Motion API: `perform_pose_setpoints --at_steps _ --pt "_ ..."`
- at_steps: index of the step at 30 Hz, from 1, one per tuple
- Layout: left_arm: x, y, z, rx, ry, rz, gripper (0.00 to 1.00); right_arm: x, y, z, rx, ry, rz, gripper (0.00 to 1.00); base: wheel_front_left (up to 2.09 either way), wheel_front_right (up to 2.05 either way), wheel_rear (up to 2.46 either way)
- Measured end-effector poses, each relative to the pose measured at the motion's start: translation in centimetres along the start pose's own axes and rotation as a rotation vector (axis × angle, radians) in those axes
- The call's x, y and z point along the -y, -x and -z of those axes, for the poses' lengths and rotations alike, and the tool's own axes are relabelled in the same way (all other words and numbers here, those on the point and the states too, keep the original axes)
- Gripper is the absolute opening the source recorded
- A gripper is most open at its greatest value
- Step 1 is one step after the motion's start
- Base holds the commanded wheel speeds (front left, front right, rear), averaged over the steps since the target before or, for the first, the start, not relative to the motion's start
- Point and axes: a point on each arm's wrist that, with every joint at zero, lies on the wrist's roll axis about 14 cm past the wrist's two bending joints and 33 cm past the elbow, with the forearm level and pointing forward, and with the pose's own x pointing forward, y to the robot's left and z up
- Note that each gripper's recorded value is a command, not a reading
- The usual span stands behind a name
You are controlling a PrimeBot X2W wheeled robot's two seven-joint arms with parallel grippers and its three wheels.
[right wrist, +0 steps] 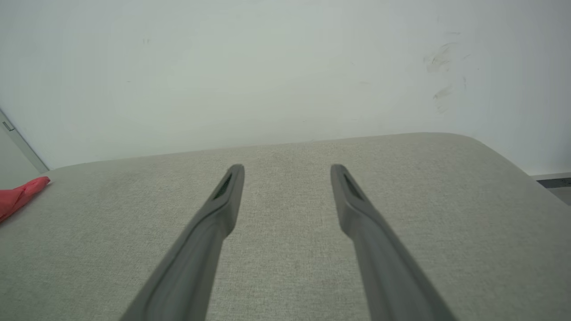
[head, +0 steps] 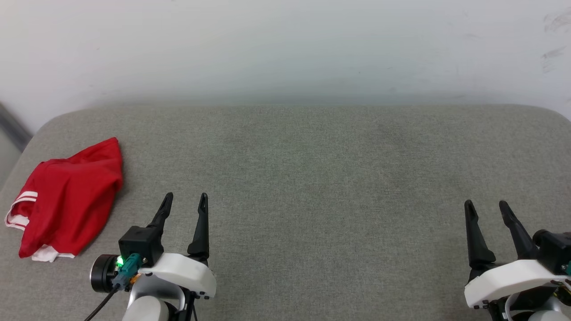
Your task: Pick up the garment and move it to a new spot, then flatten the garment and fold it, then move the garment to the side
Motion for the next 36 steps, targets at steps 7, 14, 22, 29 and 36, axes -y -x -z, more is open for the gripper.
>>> perform_pose_setpoints --at_steps 7,14,22,29,36 --pt "0.48 0.05 0.27 0.001 -0.031 0.021 1.0 0.12 -0.01 -0.17 0.007 0.04 0.006 1.0 0.0 0.0 0.0" --pt "0.54 0.06 0.47 0.003 -0.059 0.026 1.0 0.01 -0.08 -0.2 0.009 0.072 0.003 1.0 0.0 0.0 0.0" --pt "0.63 0.14 0.61 0.006 -0.086 0.035 1.0 -0.15 -0.17 -0.31 0.016 0.107 -0.001 1.0 0.0 0.0 0.0" --pt "0.63 -0.04 0.53 0.013 -0.098 0.041 1.0 -0.25 -0.22 -0.24 0.016 0.119 -0.004 1.0 0.0 0.0 0.0" --pt "0.33 0.01 0.66 0.008 -0.081 0.031 1.0 -0.21 -0.2 -0.06 0.015 0.111 -0.002 1.0 0.0 0.0 0.0"
